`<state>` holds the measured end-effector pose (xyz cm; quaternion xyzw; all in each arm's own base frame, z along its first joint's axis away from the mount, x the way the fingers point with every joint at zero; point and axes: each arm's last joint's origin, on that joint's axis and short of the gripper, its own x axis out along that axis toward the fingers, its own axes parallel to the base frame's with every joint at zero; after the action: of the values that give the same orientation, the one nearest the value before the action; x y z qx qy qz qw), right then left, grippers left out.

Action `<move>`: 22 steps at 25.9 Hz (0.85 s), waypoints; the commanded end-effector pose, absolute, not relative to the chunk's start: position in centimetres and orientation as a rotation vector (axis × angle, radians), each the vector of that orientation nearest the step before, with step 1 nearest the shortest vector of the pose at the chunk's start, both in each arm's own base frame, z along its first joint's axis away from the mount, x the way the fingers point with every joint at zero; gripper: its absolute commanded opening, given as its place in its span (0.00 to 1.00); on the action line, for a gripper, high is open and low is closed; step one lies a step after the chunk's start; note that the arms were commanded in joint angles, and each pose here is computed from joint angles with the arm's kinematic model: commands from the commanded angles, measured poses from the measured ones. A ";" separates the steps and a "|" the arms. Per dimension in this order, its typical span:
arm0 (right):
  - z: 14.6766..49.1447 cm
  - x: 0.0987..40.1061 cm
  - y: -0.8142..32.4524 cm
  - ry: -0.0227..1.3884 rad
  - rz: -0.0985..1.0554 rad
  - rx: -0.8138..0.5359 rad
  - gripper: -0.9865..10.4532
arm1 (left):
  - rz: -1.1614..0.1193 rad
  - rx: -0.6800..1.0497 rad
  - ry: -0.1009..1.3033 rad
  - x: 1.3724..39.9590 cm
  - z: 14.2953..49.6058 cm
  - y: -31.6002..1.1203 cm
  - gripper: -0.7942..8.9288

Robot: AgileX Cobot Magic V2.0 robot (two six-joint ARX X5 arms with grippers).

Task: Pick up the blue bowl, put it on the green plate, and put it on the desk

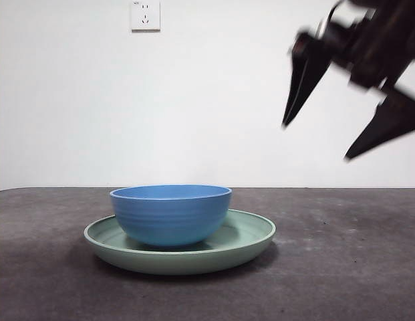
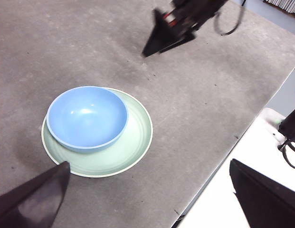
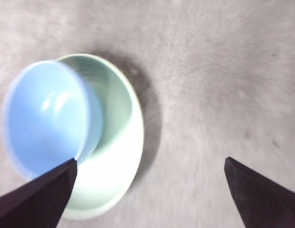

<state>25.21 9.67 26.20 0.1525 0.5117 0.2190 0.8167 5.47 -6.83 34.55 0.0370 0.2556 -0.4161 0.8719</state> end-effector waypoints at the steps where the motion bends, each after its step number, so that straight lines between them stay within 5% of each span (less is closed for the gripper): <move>1: 29.3 22.4 9.2 1.014 0.477 0.276 0.52 | -0.882 0.081 0.507 5.4 35.0 -6.8 0.76; 8: 34.9 13.0 5.7 0.791 0.452 0.251 0.57 | -0.889 0.061 0.463 5.5 35.5 -7.0 0.76; 22: 35.6 0.6 0.8 0.531 0.497 0.213 0.56 | -0.897 0.009 0.390 5.7 36.2 -7.2 0.76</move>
<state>0.78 0.93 35.22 0.1127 0.2706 0.2378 0.9260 5.80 -7.22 35.65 0.0109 0.2004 -0.4260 0.8822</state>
